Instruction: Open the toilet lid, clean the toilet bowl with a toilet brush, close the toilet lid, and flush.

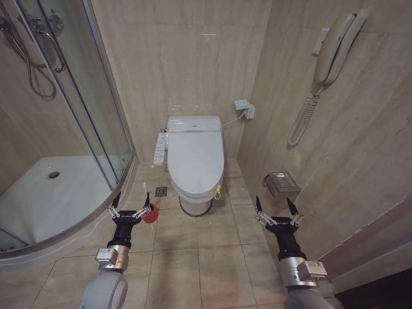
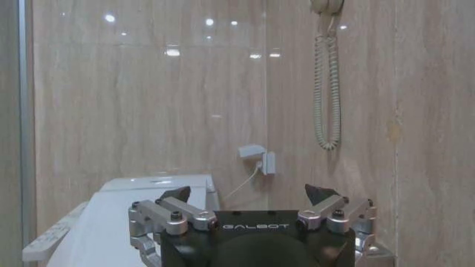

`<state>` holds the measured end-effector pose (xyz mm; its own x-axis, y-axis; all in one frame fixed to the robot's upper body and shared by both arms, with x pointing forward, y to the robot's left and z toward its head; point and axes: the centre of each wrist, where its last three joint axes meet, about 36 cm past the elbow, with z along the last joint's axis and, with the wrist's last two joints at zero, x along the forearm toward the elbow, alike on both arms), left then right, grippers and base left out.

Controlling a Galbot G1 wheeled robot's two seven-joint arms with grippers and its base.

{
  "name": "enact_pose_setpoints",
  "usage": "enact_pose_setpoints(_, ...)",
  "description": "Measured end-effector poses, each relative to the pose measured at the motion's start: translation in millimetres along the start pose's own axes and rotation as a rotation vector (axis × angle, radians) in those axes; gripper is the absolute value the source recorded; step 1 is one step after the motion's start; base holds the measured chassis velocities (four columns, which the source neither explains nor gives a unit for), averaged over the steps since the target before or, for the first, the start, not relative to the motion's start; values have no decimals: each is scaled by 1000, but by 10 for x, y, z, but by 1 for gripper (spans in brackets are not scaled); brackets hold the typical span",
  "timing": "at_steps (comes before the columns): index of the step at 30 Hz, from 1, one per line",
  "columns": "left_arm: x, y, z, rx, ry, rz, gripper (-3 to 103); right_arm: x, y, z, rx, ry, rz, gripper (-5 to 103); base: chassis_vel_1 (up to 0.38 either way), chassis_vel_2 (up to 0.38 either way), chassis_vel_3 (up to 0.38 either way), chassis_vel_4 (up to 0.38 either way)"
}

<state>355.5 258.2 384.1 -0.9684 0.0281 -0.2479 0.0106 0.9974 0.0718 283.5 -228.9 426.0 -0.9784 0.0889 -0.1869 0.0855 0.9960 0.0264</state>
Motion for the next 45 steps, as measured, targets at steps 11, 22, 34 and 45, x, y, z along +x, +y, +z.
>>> enact_pose_setpoints(11, 0, 0, 0, 0, 0, 0, 100, 3, -18, 68, 8, 6, -13, 100, 0, 0, 0, 0)
enact_pose_setpoints(22, 0, 0, 0, 0, 0, 0, 100, -18, -55, 122, 9, 16, -4, 100, -11, 12, 15, -13)
enact_pose_setpoints(34, 0, 0, 0, 0, 0, 0, 100, -11, -63, 133, 10, 17, -3, 100, -158, 177, 166, -166)
enact_pose_setpoints(45, -2, 0, -1, 0, -1, 0, 100, -25, -84, 177, 37, 1, 40, 100, -235, 227, 209, -212)
